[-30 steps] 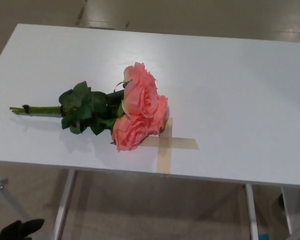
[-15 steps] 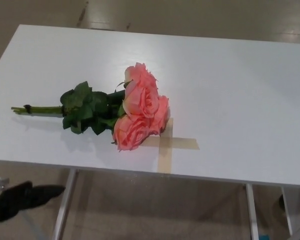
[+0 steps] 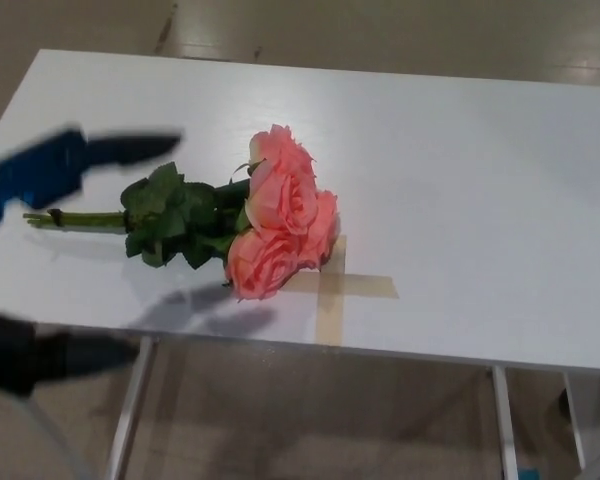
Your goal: Use the left hand to pick up the rose and passes it to a human.
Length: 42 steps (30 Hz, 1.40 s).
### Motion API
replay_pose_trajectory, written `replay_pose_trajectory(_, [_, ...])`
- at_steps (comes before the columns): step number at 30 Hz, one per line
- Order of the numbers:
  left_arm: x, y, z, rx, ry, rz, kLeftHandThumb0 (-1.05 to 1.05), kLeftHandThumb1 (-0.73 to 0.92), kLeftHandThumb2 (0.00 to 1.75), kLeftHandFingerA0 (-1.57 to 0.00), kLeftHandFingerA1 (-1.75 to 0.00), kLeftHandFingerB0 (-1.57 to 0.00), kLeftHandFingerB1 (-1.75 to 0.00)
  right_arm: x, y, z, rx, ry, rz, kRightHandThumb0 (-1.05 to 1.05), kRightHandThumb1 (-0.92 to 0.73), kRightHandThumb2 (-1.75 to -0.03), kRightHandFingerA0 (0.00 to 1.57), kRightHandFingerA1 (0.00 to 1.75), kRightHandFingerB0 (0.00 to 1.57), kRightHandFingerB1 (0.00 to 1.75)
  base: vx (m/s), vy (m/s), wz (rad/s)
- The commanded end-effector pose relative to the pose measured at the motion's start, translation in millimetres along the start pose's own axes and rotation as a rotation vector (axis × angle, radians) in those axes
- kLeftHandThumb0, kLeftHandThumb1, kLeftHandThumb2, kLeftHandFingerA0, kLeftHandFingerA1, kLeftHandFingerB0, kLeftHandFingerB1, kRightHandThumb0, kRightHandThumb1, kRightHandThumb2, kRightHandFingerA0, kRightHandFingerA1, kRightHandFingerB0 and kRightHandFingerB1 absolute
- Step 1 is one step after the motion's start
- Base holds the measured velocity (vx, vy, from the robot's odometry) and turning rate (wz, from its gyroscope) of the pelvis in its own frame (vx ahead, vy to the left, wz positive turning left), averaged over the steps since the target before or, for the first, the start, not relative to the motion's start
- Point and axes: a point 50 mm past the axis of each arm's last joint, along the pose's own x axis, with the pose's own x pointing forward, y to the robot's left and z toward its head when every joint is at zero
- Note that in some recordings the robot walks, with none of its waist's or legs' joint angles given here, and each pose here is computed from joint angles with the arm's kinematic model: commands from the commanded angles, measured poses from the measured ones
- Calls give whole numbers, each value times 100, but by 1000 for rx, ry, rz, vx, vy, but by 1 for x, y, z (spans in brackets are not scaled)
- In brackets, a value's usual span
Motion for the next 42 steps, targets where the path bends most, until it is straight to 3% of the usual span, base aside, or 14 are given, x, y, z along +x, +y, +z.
replay_pose_trajectory(1, [50,16,-39,116,215,53,-34,20,83,0,-49,0,-46,-1,-8,-8,3,34,-11,-30,-67,-59,67,43,52,38,0,0,0])
replay_pose_trajectory(2, [51,16,-39,117,216,53,-34,20,83,0,-49,0,-46,-1,-8,-8,3,34,-11,-30,-67,-59,67,43,52,38,0,0,0])
replay_pose_trajectory(3, [73,12,-56,176,298,17,-63,48,56,-6,-23,-13,-27,-1,-9,-11,7,38,-10,-30,-67,-60,66,43,51,38,0,0,0])
replay_pose_trajectory(4, [83,9,-67,218,348,-2,-62,39,73,-5,-20,-9,-29,-1,-9,-11,8,40,-11,-30,-67,-60,66,43,51,38,0,0,0])
replay_pose_trajectory(8, [89,8,-73,239,367,-10,-62,39,73,-5,-20,-9,-29,-1,-9,-10,9,41,-11,-30,-67,-60,66,43,51,38,0,0,0])
replay_pose_trajectory(9, [98,-7,-94,329,479,-74,-57,45,54,-1,-24,-9,-27,-2,-9,-16,13,57,-11,-30,-67,-60,66,43,51,38,0,0,0])
replay_pose_trajectory(10, [102,-13,-105,383,542,-123,-53,35,75,0,-19,-12,-31,-2,-9,-16,10,57,-12,-30,-67,-60,67,43,51,38,0,0,0])
replay_pose_trajectory(13, [105,-19,-117,417,612,-176,-56,41,56,-2,-19,-9,-26,-2,-9,-17,5,55,-15,-30,-67,-60,67,43,51,38,0,0,0])
replay_pose_trajectory(18, [110,-32,-140,456,731,-243,-52,35,73,0,-17,-1,-27,-2,-8,-17,-3,50,-20,-30,-67,-60,67,43,51,38,0,0,0])
replay_pose_trajectory(26, [117,-51,-147,500,766,-331,-48,33,72,0,-17,-1,-27,-2,-9,-18,4,54,-21,-30,-67,-60,67,43,51,38,0,0,0])
replay_pose_trajectory(27, [118,-53,-147,501,772,-344,-48,44,53,0,-19,-5,-25,-2,-9,-18,7,53,-21,-30,-67,-60,67,43,51,38,0,0,0])
replay_pose_trajectory(28, [120,-54,-147,500,778,-350,-47,33,70,0,-15,-3,-26,-2,-9,-17,9,53,-21,-30,-67,-60,67,43,51,38,0,0,0])
replay_pose_trajectory(36, [132,-65,-148,522,803,-370,-43,42,54,0,-17,-3,-24,-2,-11,-16,20,49,-24,-37,-58,-76,61,53,48,48,0,0,0])
replay_pose_trajectory(42, [136,-76,-147,546,792,-396,-46,32,70,0,-16,0,-25,-2,-10,-16,26,51,-23,-38,-58,-76,61,53,48,48,0,0,0])
